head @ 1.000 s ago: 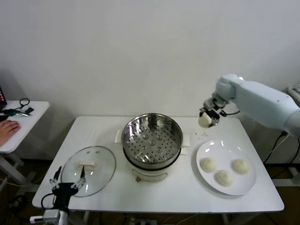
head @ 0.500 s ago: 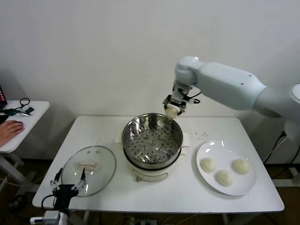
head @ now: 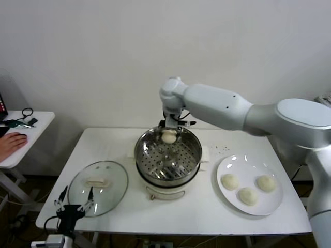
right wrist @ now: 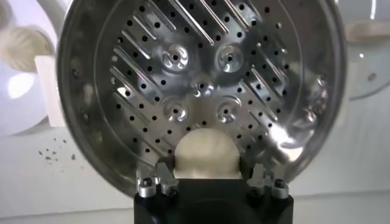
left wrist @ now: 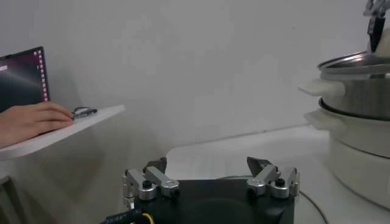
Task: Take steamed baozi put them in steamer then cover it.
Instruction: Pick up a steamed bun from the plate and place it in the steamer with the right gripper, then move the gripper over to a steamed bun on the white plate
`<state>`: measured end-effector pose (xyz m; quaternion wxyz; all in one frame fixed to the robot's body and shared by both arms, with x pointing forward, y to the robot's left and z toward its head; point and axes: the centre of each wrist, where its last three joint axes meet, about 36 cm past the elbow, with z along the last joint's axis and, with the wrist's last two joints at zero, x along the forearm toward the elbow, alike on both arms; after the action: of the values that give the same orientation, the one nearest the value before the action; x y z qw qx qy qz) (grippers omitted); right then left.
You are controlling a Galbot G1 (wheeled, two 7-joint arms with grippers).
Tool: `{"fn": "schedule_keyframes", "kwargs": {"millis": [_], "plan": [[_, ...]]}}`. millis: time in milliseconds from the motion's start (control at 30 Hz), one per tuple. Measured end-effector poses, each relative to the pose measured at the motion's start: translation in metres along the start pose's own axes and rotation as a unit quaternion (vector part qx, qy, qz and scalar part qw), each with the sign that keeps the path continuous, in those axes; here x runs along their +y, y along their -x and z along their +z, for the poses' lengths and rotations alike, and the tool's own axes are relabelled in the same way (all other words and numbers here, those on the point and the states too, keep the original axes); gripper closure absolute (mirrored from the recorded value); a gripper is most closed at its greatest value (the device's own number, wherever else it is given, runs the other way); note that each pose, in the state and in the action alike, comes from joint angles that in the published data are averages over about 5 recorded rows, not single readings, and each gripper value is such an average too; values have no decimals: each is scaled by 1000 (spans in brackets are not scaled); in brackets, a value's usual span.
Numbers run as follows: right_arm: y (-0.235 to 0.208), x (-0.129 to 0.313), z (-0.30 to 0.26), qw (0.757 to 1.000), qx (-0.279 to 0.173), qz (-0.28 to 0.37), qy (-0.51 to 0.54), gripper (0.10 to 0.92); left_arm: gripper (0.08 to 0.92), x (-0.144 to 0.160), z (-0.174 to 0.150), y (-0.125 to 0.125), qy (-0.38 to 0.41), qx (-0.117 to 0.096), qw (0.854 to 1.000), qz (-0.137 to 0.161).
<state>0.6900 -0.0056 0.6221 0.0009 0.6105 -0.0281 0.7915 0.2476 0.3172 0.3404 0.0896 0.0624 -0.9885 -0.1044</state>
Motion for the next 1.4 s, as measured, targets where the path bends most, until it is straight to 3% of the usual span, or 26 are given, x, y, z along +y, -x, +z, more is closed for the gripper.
{"fn": "schedule_keyframes", "kwargs": {"millis": [500,733,1100,1400], "plan": [[35,-7,-6,1000,-3,-20,-14,331,177,-1,4,0,-2,4,1000,0],[37,-5,-5,1000,-4,-19,-11,216,177,0,6,1,-2,7,1000,-2],[7,7,4,1000,0,12,3,199,177,0,8,1,-4,7,1000,-3],[-42,65,15,995,5,51,85,200,177,3,5,3,2,4,1000,-1]]}}
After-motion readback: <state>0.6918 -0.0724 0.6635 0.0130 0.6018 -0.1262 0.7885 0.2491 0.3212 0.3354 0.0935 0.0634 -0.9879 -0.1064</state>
